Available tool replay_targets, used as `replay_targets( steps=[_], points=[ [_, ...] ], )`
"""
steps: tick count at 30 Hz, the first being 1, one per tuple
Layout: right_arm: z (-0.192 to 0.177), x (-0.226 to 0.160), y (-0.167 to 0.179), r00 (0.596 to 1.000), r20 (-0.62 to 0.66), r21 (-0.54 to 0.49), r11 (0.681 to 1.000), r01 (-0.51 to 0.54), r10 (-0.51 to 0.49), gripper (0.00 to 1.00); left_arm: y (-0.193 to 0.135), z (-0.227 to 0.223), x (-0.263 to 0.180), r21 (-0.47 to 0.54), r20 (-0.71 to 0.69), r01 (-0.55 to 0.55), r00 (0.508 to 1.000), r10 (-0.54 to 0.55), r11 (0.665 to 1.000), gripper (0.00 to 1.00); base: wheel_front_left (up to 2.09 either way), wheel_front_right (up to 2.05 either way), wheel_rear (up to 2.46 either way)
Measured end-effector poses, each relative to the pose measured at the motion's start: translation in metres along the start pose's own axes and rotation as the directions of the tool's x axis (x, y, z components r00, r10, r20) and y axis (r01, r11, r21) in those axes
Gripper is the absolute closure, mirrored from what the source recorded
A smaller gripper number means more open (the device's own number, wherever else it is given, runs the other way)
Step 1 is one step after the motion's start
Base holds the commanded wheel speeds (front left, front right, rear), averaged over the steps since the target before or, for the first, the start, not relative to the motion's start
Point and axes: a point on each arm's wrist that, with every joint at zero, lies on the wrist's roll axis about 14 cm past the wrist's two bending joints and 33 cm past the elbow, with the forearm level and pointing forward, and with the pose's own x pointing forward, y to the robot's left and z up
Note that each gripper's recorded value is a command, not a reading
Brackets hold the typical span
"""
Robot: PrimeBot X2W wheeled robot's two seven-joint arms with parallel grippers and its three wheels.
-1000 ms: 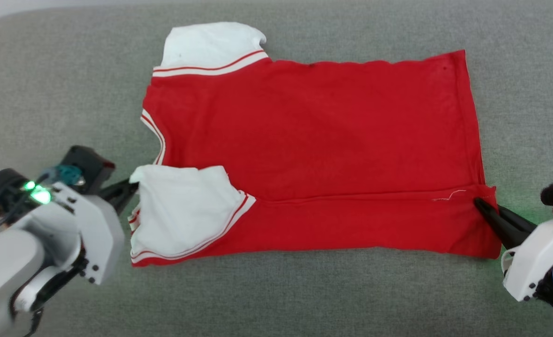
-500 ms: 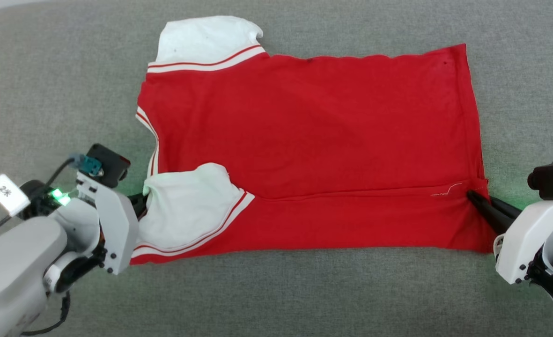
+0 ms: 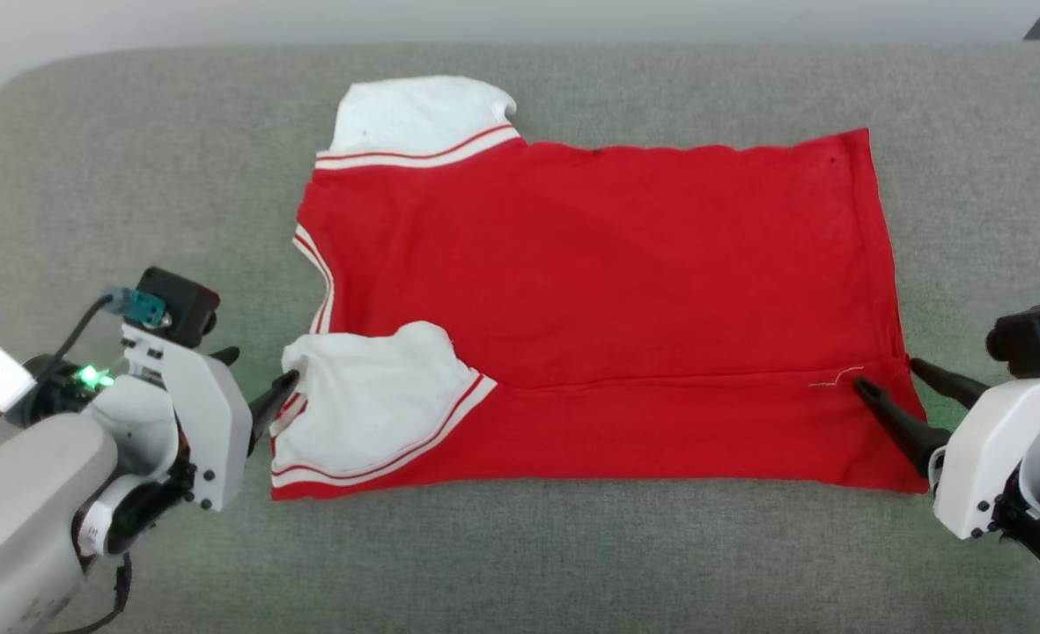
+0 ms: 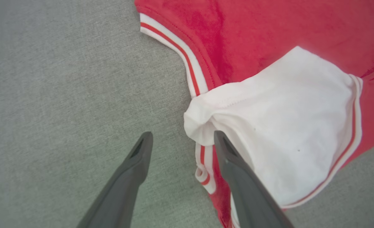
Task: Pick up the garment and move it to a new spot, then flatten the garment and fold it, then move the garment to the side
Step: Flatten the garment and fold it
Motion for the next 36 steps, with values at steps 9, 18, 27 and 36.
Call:
replay_targets(
  steps=[9,18,27,36],
  points=[
    [0.046,-0.025,0.008,0.979,0.206,-0.060,0.998,0.020,-0.007,0.00,-0.002,0.001,-0.034,-0.081,0.072,-0.024,0.997,0.030,0.996,0.00,0.00,0.00,0.00],
    [0.082,-0.064,-0.002,0.887,0.456,-0.046,0.993,0.105,-0.073,0.00,-0.020,-0.033,-0.043,-0.129,-0.017,-0.007,1.000,0.005,0.992,0.00,0.00,0.00,0.00],
    [0.093,-0.099,-0.012,0.773,0.615,0.003,0.980,0.198,-0.158,0.00,-0.025,-0.053,-0.025,-0.166,-0.088,-0.012,0.996,-0.003,0.986,0.00,0.00,0.00,0.00],
    [0.054,-0.103,-0.020,0.817,0.519,0.091,0.967,0.239,-0.251,0.00,-0.029,-0.069,-0.005,-0.214,-0.165,-0.005,0.986,-0.031,0.977,0.55,0.00,0.00,0.00]
  ],
)
